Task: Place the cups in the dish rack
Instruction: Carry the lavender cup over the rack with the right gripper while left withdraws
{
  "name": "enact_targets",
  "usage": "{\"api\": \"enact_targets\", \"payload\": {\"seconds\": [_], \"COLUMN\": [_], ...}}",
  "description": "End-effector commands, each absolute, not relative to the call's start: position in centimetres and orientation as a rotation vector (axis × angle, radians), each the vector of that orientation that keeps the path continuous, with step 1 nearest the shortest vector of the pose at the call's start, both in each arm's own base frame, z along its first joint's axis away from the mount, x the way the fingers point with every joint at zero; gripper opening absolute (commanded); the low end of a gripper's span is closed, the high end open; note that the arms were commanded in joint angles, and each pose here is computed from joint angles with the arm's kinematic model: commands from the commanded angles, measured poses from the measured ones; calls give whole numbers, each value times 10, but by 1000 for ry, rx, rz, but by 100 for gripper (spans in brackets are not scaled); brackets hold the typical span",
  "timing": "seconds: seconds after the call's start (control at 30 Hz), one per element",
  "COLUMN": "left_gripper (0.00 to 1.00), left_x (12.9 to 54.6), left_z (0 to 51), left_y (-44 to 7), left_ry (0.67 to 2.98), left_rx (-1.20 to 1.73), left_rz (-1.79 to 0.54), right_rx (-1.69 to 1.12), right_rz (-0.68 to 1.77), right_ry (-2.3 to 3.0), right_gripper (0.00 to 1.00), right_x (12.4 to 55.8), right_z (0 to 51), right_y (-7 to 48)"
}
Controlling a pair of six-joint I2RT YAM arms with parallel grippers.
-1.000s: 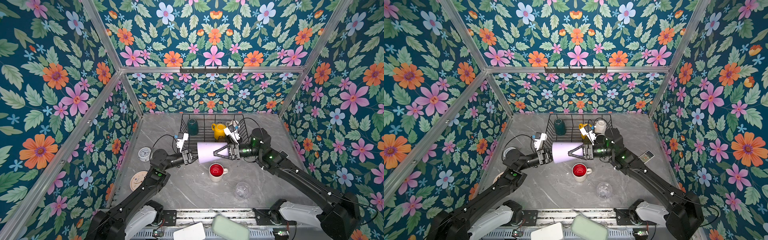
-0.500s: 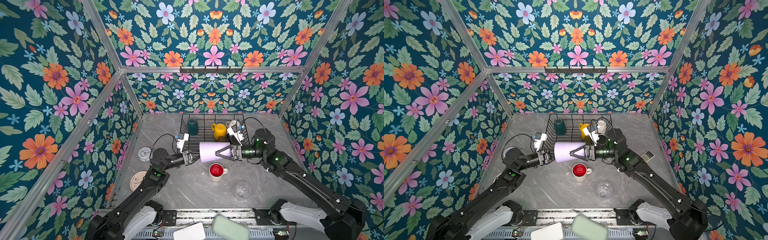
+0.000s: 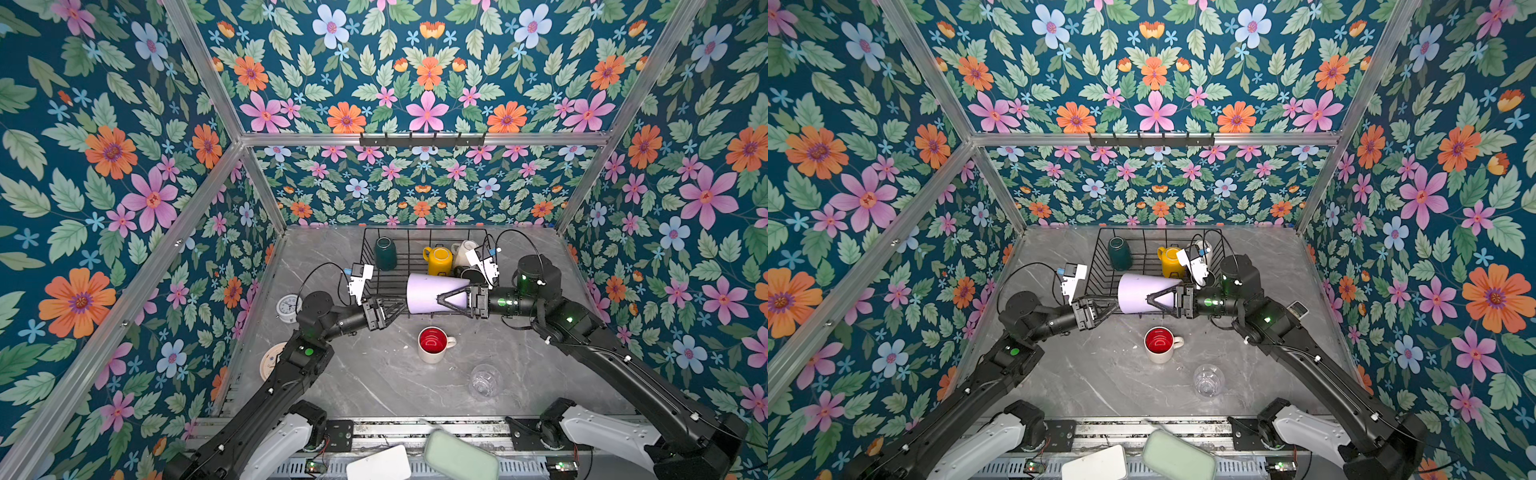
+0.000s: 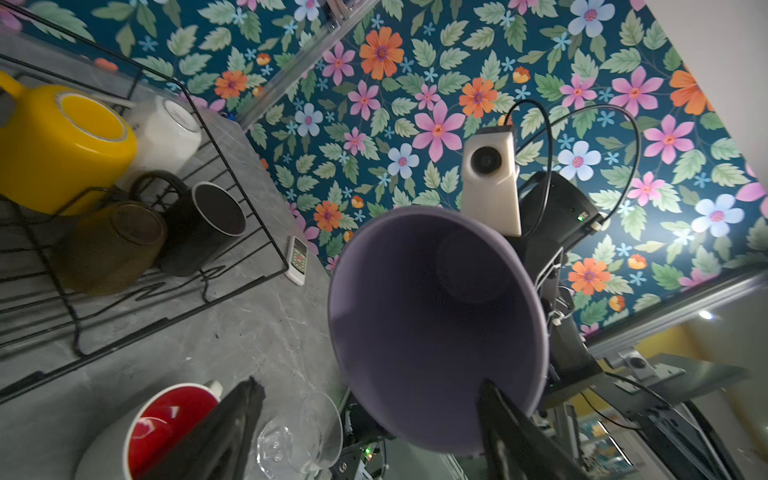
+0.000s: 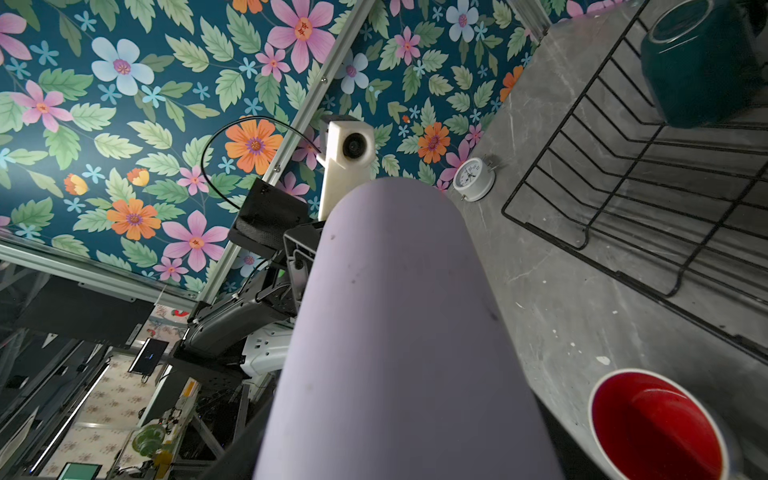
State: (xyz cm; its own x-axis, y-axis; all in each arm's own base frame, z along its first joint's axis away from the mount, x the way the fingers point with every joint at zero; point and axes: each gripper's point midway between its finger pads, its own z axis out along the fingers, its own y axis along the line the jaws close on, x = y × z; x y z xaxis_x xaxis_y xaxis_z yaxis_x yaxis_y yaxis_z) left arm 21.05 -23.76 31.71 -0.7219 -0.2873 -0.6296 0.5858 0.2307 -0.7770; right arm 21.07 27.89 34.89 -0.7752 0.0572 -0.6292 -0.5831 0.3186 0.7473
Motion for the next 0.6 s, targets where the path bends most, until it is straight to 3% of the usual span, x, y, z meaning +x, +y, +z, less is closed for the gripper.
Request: {"api": "enact_targets", "payload": {"seconds": [0.0,0.17,0.57], "left_gripper": [89,99,100], "left_x": [232,240,215], "left_z": [292,304,299], "left_y": [-211,-157,-74], "left_ry": [1919,1841,1776], "left_rx": [177,12,-236], "left_rz": [-1249,-920,-593], "right_rx": [-459,-428,-473], "right_rz": [1370,1112,720], "right_ry": [2044,2138,2273], "right_gripper": [22,20,14], "right_x": [218,244,327], "right_z": [349,340,331], "right_y": [271,259,274]}}
